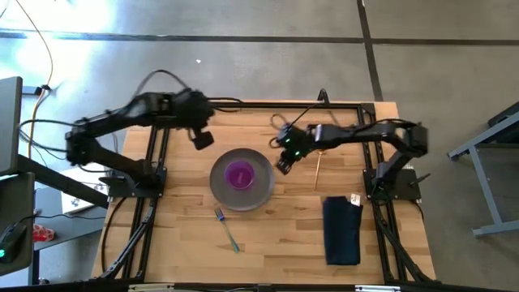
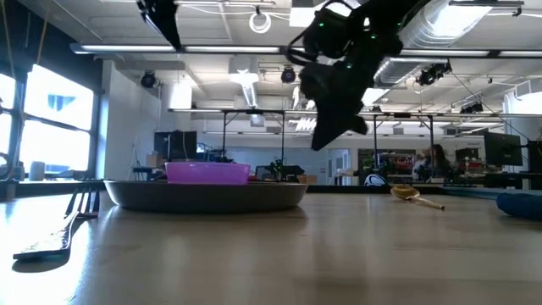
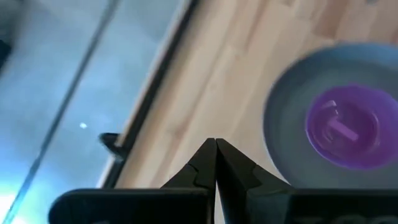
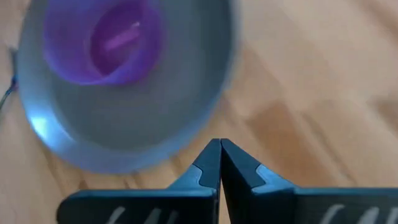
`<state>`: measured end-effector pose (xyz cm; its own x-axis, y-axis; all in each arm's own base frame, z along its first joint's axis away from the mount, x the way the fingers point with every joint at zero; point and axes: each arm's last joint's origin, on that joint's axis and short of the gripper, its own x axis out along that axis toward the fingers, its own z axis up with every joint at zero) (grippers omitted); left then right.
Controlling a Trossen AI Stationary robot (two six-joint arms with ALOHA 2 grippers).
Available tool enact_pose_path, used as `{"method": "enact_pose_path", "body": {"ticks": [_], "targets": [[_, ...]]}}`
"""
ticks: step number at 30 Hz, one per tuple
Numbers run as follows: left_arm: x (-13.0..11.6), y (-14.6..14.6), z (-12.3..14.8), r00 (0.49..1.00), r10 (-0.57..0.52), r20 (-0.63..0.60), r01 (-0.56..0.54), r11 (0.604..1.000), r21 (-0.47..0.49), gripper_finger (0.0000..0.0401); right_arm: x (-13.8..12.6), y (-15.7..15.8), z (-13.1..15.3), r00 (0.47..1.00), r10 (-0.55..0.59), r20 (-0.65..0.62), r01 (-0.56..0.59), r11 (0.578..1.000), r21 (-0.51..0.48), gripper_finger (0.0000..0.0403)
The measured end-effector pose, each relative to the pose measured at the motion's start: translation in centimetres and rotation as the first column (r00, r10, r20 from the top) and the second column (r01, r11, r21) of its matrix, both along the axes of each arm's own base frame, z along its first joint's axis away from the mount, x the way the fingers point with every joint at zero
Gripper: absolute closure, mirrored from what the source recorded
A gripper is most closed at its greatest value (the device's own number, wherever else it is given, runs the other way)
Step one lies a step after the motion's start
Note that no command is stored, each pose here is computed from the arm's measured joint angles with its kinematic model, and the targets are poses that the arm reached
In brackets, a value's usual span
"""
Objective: Set table place
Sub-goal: Move the gray plate to the center of the table
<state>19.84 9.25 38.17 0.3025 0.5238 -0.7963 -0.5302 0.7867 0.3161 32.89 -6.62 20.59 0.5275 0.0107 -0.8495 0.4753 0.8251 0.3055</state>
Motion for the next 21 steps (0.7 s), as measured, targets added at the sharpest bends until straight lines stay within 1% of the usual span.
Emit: {"method": "enact_pose_path", "body": {"ticks": [4,9,13,17,21], "targets": [[-2.3,-1.6,1.4,0.998,0.042,0.052,-0.044,0.998,0.05,0.0401,3.4,0.9,-0.9,0.993,0.118,-0.023,-0.118,0.993,-0.025,0.0403],[-4.0,-2.3,1.6,0.997,0.068,0.038,-0.07,0.996,0.048,0.0401,6.2,1.0,-1.7,0.968,0.221,-0.12,-0.228,0.973,-0.046,0.0403],[-4.2,-2.3,1.4,0.998,0.069,0.007,-0.069,0.997,0.038,0.0401,7.5,1.0,-3.3,0.953,0.248,-0.172,-0.259,0.965,-0.041,0.0403],[-3.9,-2.3,1.3,0.998,0.067,0.0,-0.067,0.997,0.034,0.0401,8.0,1.1,-4.9,0.949,0.25,-0.193,-0.261,0.965,-0.035,0.0403],[-3.9,-2.2,1.3,0.998,0.061,0.001,-0.061,0.997,0.037,0.0401,8.0,1.0,-6.2,0.94,0.241,-0.24,-0.261,0.964,-0.052,0.0403]]}}
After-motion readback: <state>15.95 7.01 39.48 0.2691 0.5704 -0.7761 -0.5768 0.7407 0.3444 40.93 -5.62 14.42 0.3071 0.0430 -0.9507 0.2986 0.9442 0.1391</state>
